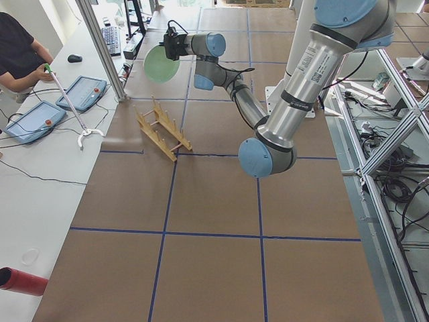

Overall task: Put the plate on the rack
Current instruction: 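Carry the upright plate with the left gripper above the wooden rack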

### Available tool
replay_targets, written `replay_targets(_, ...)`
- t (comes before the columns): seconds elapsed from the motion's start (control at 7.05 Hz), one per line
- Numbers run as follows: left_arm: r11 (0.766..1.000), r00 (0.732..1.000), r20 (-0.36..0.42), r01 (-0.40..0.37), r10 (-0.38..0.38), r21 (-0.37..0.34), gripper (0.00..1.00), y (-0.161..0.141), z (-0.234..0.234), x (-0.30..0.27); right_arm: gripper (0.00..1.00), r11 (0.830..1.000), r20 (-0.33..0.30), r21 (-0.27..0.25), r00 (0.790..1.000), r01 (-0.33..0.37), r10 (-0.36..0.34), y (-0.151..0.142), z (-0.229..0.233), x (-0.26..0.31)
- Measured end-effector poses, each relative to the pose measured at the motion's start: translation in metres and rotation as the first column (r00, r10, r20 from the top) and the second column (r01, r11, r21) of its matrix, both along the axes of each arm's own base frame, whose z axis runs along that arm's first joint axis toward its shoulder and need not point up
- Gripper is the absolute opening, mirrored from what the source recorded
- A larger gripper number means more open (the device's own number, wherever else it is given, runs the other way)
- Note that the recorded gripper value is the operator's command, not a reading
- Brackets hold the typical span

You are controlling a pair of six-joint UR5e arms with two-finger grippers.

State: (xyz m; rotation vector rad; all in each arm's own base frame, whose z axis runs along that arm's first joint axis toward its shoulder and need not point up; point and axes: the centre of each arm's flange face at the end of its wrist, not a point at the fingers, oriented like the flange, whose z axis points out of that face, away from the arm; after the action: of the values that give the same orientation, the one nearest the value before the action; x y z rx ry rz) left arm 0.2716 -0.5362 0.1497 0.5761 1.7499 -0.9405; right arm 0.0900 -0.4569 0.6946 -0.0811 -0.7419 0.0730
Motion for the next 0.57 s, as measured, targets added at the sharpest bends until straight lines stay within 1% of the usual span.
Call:
replay_targets(0.14,0.999,0.999,0.002,0.043,-0.043,-0.028,0.00,-0.024,0.019,-0.008,1.00,1.000,0.000,0.000,1.000,0.000,0.000,0.000,0.000,0.000)
replay_targets(0.28,0.996,0.997,0.002,0.072,-0.072,-0.043,0.00,-0.048,0.045,-0.010,1.00,1.000,0.000,0.000,1.000,0.000,0.000,0.000,0.000,0.000)
replay_targets(0.57,0.992,0.995,-0.021,0.100,-0.102,-0.072,0.00,-0.081,0.088,-0.010,1.00,1.000,0.000,0.000,1.000,0.000,0.000,0.000,0.000,0.000)
